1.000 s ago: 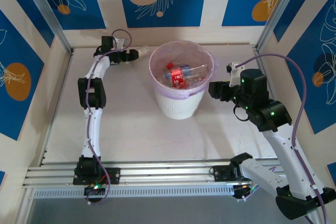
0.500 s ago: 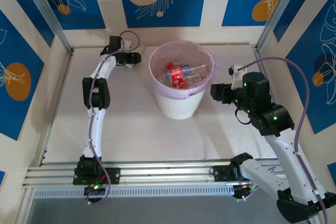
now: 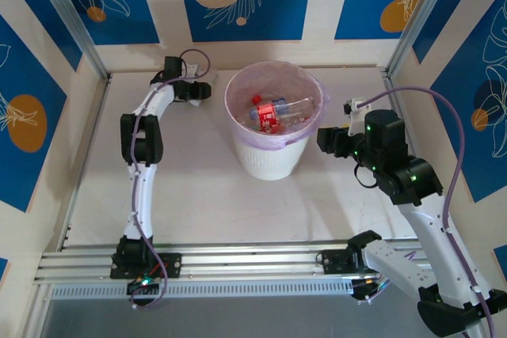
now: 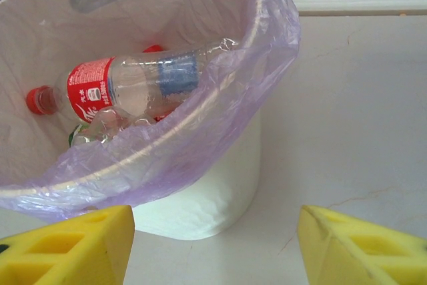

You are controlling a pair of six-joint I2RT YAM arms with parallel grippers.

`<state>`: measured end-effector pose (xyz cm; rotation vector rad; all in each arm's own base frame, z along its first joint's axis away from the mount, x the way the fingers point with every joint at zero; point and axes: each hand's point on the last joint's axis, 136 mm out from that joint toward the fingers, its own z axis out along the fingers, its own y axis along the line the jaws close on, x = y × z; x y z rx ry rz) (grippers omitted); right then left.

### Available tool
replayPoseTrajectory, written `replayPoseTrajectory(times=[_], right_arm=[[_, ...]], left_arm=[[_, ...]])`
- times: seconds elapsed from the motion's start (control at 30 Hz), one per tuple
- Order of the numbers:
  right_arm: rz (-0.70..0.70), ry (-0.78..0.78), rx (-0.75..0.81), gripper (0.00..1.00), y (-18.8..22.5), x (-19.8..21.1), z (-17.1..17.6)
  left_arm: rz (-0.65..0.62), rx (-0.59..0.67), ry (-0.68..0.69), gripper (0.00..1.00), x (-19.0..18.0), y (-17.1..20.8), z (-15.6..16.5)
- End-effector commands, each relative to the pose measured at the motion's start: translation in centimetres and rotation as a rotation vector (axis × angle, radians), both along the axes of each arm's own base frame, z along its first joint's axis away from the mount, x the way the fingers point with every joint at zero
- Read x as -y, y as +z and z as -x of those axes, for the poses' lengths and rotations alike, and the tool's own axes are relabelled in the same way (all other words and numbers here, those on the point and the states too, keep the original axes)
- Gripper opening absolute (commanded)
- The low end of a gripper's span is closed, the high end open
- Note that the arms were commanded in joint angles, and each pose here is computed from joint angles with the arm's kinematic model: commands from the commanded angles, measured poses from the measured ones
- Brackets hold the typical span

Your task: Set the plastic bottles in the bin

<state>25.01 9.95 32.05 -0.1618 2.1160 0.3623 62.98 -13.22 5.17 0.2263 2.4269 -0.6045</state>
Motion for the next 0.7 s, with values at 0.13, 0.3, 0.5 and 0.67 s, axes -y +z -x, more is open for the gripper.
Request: replayPoseTrajectory(times=[0.13,0.3,0.5,0.67], right_arm=[[-0.024,0.024,0.076,0.66,2.0,-0.1,0.3],[-0.08,0.011,0.08,0.7,3.2,-0.2,0.2],[-0.14,0.04,0.109,0.72,5.5,-0.9,0.3],[-0.202,0.093,0.126,0.73,7.8,-2.5,-0.5]], left_arm=[[0.107,0.178,0.016,0.56,1.1,9.1,1.6],[0.255,0.257,0.058,0.55,1.3,13.3,4.2],[0.368,0.345,0.155,0.52,0.5,16.9,9.6],[0.361,0.382,0.183,0.47,1.0,18.7,14.7]])
